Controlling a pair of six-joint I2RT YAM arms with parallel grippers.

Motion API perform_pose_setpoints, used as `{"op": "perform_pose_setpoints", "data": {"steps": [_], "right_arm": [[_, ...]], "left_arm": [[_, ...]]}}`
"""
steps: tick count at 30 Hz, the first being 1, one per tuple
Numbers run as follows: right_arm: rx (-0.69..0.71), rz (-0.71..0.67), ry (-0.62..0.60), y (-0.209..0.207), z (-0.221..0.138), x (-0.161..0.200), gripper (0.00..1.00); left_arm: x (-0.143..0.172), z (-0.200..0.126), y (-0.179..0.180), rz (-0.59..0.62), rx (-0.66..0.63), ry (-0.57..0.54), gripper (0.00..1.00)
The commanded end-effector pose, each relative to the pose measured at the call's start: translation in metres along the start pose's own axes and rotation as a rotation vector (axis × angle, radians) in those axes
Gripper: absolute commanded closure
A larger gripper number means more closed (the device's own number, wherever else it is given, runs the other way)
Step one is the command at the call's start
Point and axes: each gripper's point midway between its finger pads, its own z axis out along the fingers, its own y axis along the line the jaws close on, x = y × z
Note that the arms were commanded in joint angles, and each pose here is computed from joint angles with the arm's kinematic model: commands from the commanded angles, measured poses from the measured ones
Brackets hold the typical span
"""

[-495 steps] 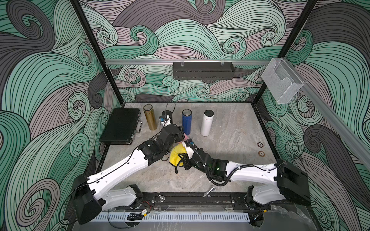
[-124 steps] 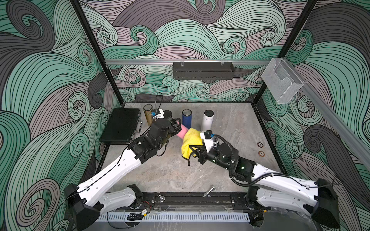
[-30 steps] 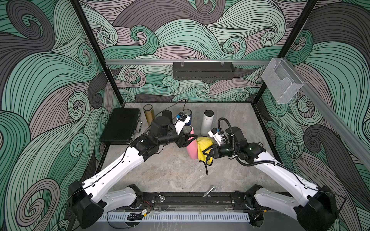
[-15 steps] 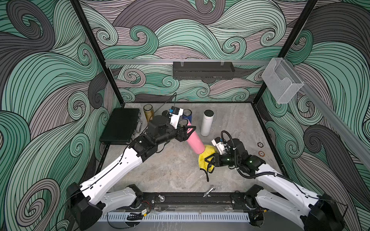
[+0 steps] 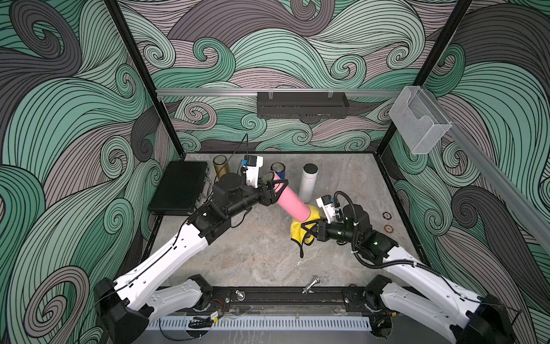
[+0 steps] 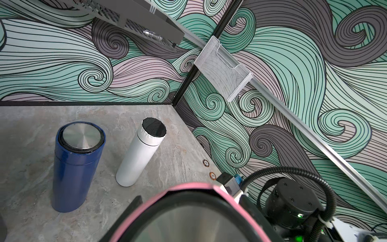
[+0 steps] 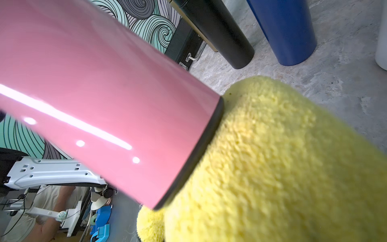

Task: Wipe the surface of the thermos
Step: Wipe the dirt from the surface of the thermos.

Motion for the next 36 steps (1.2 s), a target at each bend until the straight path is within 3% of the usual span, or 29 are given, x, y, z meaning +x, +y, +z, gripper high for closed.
{"op": "perform_pose_setpoints", "data": {"steps": [1, 7, 16, 28, 36], "right_arm": [[-0.032, -0.048, -0.064, 0.023, -0.017, -0.018, 1.0], [-0.014, -0.027, -0.099, 0.021, -0.03, -0.014, 1.0], [0.133, 0.111, -0.019, -0.037, -0.002, 0.019, 1.0], [-0.062, 0.003, -0.09, 0.008, 0.032, -0.029, 1.0], [-0.085, -0.008, -0.112, 0.021, 0.015, -0.031, 1.0]], "left_arm": [[-0.008, -0.006, 0.006, 0.031, -0.036, -0.051, 1.0], [-0.008, -0.011, 0.005, 0.032, -0.032, -0.057, 1.0], [-0.028, -0.027, -0.019, 0.034, 0.055, -0.119, 1.0], [-0.02, -0.015, -0.015, 0.001, 0.063, -0.095, 1.0], [-0.005, 0.0, 0.0, -0.024, 0.029, -0.064, 1.0]]}}
